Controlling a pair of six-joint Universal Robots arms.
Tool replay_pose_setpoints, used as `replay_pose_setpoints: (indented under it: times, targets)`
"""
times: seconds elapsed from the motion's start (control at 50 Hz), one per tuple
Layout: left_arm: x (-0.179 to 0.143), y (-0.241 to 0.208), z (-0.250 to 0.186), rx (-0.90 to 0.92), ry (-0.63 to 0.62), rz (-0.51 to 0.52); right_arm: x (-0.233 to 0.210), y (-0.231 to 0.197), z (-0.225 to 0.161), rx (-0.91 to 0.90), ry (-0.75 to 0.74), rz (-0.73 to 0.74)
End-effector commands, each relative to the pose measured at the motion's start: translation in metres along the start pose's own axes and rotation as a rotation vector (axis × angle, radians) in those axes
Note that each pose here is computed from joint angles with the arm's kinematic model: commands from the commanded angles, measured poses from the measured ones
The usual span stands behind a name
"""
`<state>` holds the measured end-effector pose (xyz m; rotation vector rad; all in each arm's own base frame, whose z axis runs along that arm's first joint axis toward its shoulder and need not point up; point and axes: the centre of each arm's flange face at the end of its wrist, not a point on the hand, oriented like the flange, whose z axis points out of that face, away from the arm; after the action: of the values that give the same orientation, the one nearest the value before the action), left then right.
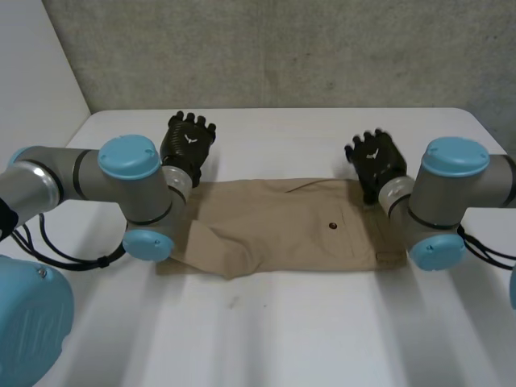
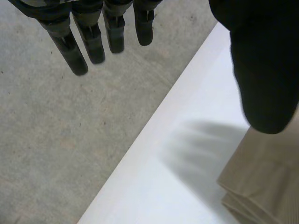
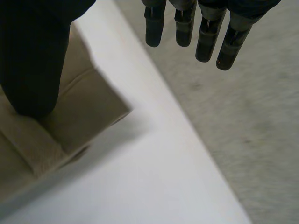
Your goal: Fold the shorts.
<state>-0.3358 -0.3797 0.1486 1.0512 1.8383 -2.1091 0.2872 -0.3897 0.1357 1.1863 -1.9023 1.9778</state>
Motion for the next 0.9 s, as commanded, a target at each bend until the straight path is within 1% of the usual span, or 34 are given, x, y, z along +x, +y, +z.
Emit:
replay_pose_setpoints:
  times: [0.02,0.06,0.12,0.14,0.2,0.22,0.28,0.3,0.36,0.42,0.44,0.5,0.6,0.68,0.9]
  targets:
    - [-0.013,-0.035,-0.018,0.060,-0.027,-0.004,0.044,-0.043,-0.011,0.108,0.164,0.102]
    - [-0.021,-0.046,-0.028,0.066,-0.031,-0.011,0.055,-0.057,-0.020,0.136,0.178,0.159]
    - [-0.030,-0.056,-0.043,0.068,-0.030,-0.014,0.063,-0.070,-0.034,0.149,0.176,0.201]
    - [-0.033,-0.060,-0.055,0.061,-0.023,-0.019,0.067,-0.078,-0.045,0.148,0.157,0.214]
    - [-0.036,-0.062,-0.075,0.037,-0.006,-0.035,0.065,-0.079,-0.063,0.102,0.095,0.222]
    - [-0.037,-0.061,-0.091,0.019,0.011,-0.055,0.060,-0.077,-0.074,0.063,0.039,0.233]
    - [-0.037,-0.059,-0.110,-0.005,0.031,-0.087,0.054,-0.063,-0.087,-0.025,-0.037,0.255]
    - [-0.035,-0.056,-0.121,-0.023,0.044,-0.110,0.050,-0.052,-0.095,-0.090,-0.077,0.275]
    - [-0.032,-0.048,-0.134,-0.054,0.065,-0.145,0.041,-0.032,-0.112,-0.201,-0.145,0.310]
    - [-0.026,-0.034,-0.143,-0.104,0.087,-0.185,0.038,-0.021,-0.122,-0.243,-0.160,0.327]
    - [-0.024,-0.028,-0.146,-0.126,0.092,-0.197,0.034,-0.012,-0.127,-0.267,-0.169,0.337]
    - [-0.018,-0.017,-0.147,-0.161,0.101,-0.203,0.031,0.002,-0.131,-0.288,-0.176,0.351]
    - [-0.010,0.012,-0.142,-0.247,0.111,-0.200,0.028,0.022,-0.130,-0.267,-0.147,0.352]
    - [-0.009,0.022,-0.137,-0.270,0.107,-0.199,0.021,0.034,-0.124,-0.262,-0.144,0.353]
    - [-0.008,0.035,-0.136,-0.318,0.084,-0.189,0.009,0.048,-0.112,-0.225,-0.168,0.348]
